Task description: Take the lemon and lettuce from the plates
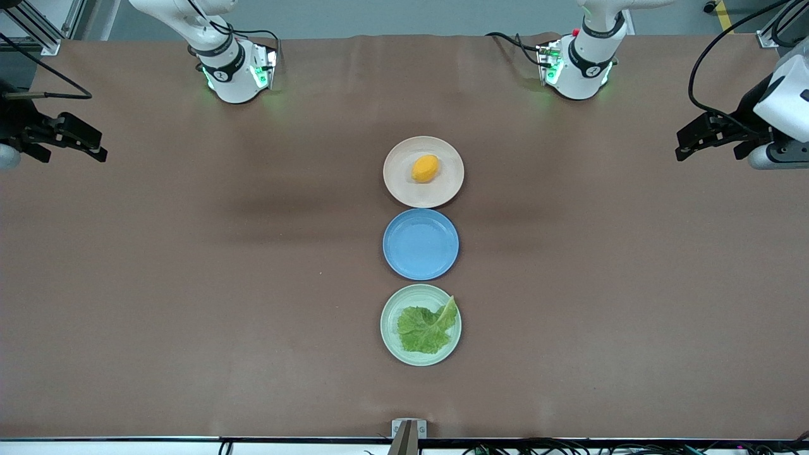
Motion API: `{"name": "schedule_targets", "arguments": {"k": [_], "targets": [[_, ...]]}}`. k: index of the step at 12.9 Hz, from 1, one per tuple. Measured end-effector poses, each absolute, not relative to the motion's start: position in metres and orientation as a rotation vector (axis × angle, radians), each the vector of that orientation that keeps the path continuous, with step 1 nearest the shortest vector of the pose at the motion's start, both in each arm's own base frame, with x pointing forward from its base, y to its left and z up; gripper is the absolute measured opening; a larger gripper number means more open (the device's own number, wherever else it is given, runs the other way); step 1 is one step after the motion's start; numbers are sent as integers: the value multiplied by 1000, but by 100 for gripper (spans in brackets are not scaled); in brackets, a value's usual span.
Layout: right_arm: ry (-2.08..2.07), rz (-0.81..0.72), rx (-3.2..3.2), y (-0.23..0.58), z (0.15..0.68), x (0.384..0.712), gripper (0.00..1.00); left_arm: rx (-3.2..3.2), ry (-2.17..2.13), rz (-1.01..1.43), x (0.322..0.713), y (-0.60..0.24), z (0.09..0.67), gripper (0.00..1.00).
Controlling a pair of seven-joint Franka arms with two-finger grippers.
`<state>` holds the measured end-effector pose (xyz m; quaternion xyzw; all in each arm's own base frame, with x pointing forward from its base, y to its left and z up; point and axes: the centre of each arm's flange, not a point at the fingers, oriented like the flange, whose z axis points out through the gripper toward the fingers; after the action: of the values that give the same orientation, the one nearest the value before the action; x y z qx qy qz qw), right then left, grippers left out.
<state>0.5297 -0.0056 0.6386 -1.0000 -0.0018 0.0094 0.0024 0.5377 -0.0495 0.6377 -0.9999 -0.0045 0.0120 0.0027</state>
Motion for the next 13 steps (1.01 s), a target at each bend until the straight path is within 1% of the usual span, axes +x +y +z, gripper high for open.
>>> {"name": "schedule_targets", "arguments": {"k": [5,8,10,13], "targets": [[2,29,-3136,-16,639,529,100,-3136,-14,39,538,-50,637,100],[1,29,-3136,-16,639,529,100,-3136,-17,69,544,-48,627,100],[1,30,-3136,-16,638,529,100,-3136,-14,109,556,-49,607,100],[-1,37,-3136,-15,638,530,100,-3145,33,130,586,-66,576,100]]}}
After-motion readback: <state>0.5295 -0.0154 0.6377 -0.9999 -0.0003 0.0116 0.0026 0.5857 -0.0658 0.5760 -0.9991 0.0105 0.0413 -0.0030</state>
